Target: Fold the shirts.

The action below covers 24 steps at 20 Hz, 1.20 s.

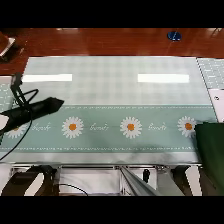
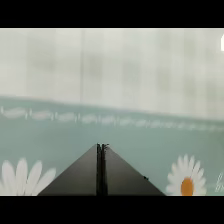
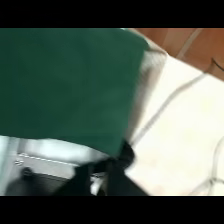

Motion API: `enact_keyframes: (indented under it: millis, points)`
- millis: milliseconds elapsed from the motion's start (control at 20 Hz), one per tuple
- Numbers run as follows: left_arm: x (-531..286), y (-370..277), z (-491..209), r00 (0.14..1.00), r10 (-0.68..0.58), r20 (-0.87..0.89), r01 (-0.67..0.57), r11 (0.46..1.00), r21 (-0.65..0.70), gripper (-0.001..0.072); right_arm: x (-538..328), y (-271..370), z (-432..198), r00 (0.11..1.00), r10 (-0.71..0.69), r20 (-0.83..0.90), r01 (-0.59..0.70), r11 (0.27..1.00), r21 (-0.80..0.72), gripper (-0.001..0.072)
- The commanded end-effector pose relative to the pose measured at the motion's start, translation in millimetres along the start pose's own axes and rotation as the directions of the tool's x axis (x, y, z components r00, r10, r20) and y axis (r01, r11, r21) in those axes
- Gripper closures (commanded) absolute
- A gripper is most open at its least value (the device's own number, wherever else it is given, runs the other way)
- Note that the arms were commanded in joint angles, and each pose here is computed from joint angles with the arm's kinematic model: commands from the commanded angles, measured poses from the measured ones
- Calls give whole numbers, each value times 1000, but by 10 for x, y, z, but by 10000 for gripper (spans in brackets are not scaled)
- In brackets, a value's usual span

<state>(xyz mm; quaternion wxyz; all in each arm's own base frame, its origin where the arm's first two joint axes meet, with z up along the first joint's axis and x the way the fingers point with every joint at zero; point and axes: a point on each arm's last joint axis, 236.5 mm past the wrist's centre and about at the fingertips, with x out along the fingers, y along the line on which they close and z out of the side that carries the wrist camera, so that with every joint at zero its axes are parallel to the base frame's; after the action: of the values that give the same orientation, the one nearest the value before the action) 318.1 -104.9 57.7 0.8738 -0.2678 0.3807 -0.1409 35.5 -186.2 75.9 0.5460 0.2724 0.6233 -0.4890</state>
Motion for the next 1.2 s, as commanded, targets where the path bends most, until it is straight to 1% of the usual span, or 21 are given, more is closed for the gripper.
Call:
enact_keyframes:
  millis: [0,50,100,150,200,300,350,400,450,500,550,600,650,750,1150]
  points:
    - [-56,-230,483,994,-38,104,34,999,32,687,-437,1101,428,889,439,131,-417,893,-169,682]
    - [-81,-374,597,994,-63,94,56,996,66,687,-739,1580,502,786,606,123,-569,787,-239,682]
    - [-113,-550,731,992,-92,82,83,991,108,687,-1101,2058,497,666,741,86,-682,651,-334,682]
    - [-149,-750,869,990,-125,69,114,982,149,687,-1415,2445,415,577,816,42,-726,535,-431,682]
    - [-189,-946,985,986,-157,55,145,972,183,687,-1666,2801,275,527,850,7,-718,450,-530,682]
    - [-232,-1306,1130,977,-213,24,199,943,268,688,-1965,3392,-165,482,875,-41,-638,319,-700,682]
    - [-220,-1416,1111,975,-223,2,212,931,298,688,-1988,3629,-440,492,868,-65,-573,267,-775,682]
    - [-155,-1419,1030,979,-201,-22,196,921,337,688,-1919,3802,-691,529,845,-81,-495,229,-838,682]
    - [-28,-1306,889,988,-140,-61,153,908,390,688,-1754,3940,-869,582,810,-74,-403,208,-891,682]
    - [159,-1096,679,992,-56,-114,100,900,425,688,-1460,4020,-921,657,753,-36,-316,233,-920,682]
    - [357,-819,458,985,33,-166,42,903,428,688,-1130,4039,-874,729,684,4,-290,315,-904,682]
    - [488,-551,302,972,112,-209,-7,896,445,687,-871,4012,-851,784,620,9,-285,374,-882,682]
    - [557,-328,210,953,177,-246,-47,888,457,688,-709,3966,-818,824,567,12,-265,402,-876,682]
    - [597,-180,179,939,211,-271,-77,898,433,687,-664,3941,-815,837,548,10,-251,399,-882,682]
    - [599,-166,185,939,211,-271,-79,900,429,687,-704,3935,-795,829,559,20,-246,397,-884,682]
